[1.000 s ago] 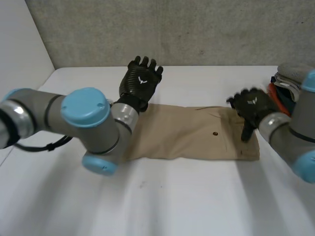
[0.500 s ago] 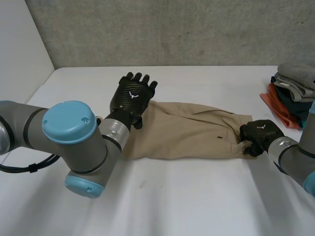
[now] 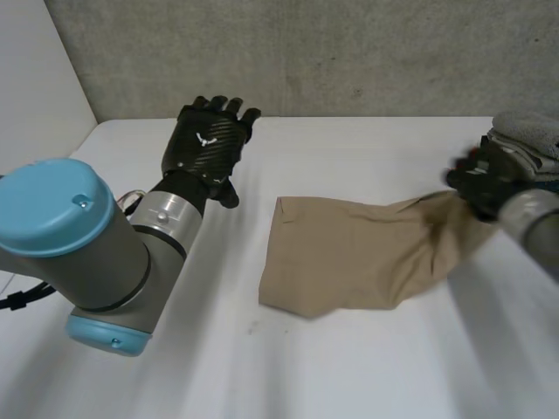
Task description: Fold the laundry.
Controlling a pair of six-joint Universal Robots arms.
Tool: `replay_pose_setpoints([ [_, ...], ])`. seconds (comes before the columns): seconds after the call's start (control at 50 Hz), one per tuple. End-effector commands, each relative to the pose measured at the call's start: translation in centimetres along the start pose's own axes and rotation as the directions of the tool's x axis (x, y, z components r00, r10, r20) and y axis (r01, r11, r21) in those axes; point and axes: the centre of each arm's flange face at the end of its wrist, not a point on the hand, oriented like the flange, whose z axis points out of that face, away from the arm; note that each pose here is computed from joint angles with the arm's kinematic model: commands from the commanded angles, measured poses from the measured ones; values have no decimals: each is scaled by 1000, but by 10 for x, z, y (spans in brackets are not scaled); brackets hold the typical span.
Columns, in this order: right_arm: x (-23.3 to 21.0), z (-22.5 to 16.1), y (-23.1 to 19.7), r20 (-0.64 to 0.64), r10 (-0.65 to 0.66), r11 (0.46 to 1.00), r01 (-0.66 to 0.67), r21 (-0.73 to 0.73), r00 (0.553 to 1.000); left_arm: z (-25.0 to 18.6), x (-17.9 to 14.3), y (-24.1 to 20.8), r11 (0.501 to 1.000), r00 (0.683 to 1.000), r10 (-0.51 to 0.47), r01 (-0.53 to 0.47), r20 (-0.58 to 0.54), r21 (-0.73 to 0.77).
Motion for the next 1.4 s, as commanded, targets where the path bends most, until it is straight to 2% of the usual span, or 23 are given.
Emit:
replay_pose_setpoints([
  [0.02,-97,-11,-92,169,-147,896,59,441,974,0,-10,0,1000,999,-24,24,27,-3],
  [0.04,-128,-17,-99,245,-183,872,42,487,952,0,-11,1,1000,999,-24,24,28,-3],
  [0.12,-182,-34,-110,357,-283,828,39,560,890,2,-15,2,1000,999,-22,22,43,-3],
  [0.18,-185,-39,-120,346,-305,811,51,583,887,6,-22,0,1000,998,-20,20,62,9],
  [0.24,-179,-40,-123,342,-279,819,37,573,897,13,-30,-3,999,996,-25,23,83,29],
  [0.32,-146,-37,-128,356,-73,868,-117,482,932,26,-35,-14,994,993,-65,56,102,90],
  [0.34,-123,-35,-129,371,92,869,-256,423,924,30,-35,-14,993,992,-78,67,103,99],
  [0.36,-115,-34,-128,375,161,862,-315,397,913,33,-35,-13,992,991,-90,80,100,102],
  [0.4,-98,-33,-127,382,303,827,-440,350,873,44,-27,-8,987,987,-136,127,81,102],
  [0.42,-81,-32,-125,381,441,771,-561,302,812,48,-25,-7,984,986,-152,143,74,106],
  [0.48,-59,-28,-114,333,587,707,-668,233,738,57,-7,-3,975,978,-206,202,25,94],
  [0.5,-44,-25,-100,261,655,689,-702,180,709,59,-2,0,974,977,-215,214,11,78],
  [0.54,-38,-24,-89,218,677,693,-709,131,703,60,14,11,973,973,-229,229,-26,8],
  [0.58,-33,-20,-75,169,685,709,-701,68,709,60,26,19,972,971,-232,229,-50,-49],
  [0.66,-46,-7,-64,186,644,757,-653,-18,742,49,63,38,956,963,-237,207,-130,-207],
  [0.74,-59,8,-53,198,612,788,-612,-66,766,42,78,47,941,958,-241,192,-153,-280],
  [0.92,-90,27,-27,252,603,798,-576,-180,757,29,78,72,904,984,-162,117,-76,-412],
  [1.04,-98,26,-18,265,495,867,-453,-207,828,15,83,84,872,987,-77,-4,-144,-489],
  [1.08,-94,23,-20,250,465,883,-426,-195,849,14,83,83,873,986,-68,-15,-151,-488],
  [1.18,-71,15,-36,202,447,894,-428,-131,871,15,80,77,880,986,-56,-24,-155,-474],
  [1.24,-67,11,-41,189,437,899,-427,-94,879,18,76,60,902,984,-61,-16,-164,-431],
  [1.3,-69,6,-41,177,423,906,-416,-75,889,22,67,28,940,979,-86,18,-185,-341],
  [1.4,-66,-32,-56,141,378,923,-384,24,915,26,56,-22,983,958,-117,73,-263,-169],
])
